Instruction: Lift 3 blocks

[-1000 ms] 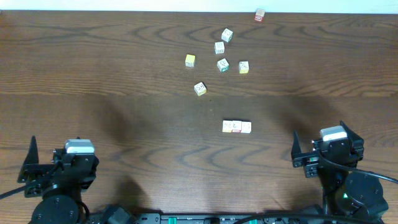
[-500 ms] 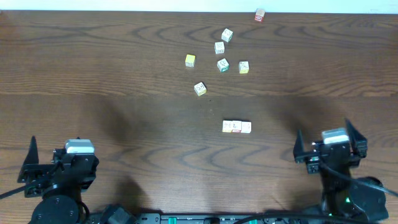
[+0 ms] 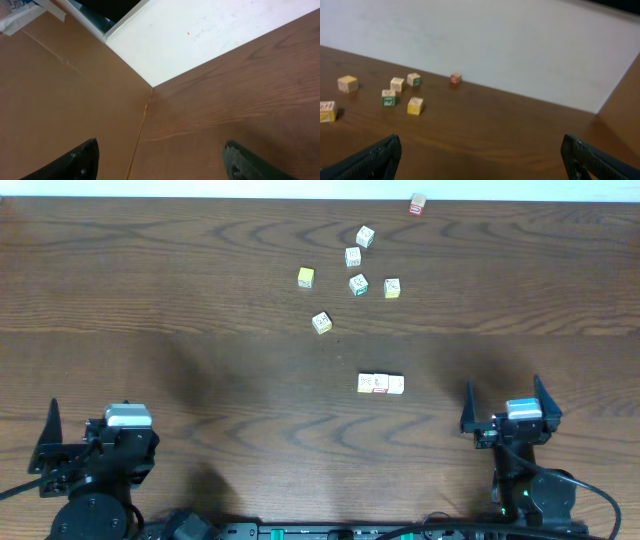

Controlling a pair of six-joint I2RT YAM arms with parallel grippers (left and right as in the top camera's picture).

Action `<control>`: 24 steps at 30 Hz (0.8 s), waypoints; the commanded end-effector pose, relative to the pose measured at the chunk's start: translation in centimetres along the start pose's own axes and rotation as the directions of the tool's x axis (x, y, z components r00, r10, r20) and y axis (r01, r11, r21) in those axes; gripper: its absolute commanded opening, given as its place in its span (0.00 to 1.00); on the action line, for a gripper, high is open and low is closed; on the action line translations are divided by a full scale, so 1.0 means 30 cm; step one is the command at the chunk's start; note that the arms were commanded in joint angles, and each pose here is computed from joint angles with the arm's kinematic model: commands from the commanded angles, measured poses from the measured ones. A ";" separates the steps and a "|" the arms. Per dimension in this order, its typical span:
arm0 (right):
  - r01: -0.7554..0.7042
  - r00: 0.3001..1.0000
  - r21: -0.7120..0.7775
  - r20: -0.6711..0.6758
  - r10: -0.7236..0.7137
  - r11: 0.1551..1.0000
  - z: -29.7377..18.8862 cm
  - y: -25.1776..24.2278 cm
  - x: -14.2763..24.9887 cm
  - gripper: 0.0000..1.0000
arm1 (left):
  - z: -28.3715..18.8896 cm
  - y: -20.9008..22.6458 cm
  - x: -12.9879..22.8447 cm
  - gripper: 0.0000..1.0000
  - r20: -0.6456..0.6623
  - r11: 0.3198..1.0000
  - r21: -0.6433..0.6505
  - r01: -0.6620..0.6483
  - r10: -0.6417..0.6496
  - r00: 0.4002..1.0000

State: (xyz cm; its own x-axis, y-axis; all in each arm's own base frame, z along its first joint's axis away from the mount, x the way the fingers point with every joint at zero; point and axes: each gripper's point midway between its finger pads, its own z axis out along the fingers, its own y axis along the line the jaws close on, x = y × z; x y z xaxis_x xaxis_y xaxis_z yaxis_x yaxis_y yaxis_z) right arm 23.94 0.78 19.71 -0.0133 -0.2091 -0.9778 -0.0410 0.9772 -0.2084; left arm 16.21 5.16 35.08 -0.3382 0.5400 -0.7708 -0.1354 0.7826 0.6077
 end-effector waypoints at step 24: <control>-0.186 0.980 -0.013 -0.073 0.184 0.983 0.020 0.032 0.131 0.99 | 0.000 0.002 0.003 0.79 -0.002 1.000 -0.005 0.016 -0.016 1.000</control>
State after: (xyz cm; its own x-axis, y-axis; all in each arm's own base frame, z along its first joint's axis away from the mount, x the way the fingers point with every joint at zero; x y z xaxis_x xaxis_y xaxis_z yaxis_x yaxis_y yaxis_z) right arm 24.44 0.94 15.72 -0.0954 -0.0483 -0.9943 -0.0517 0.9977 -0.0435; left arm 16.21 5.16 35.08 -0.3384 0.5401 -0.7705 -0.1352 0.7824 0.6079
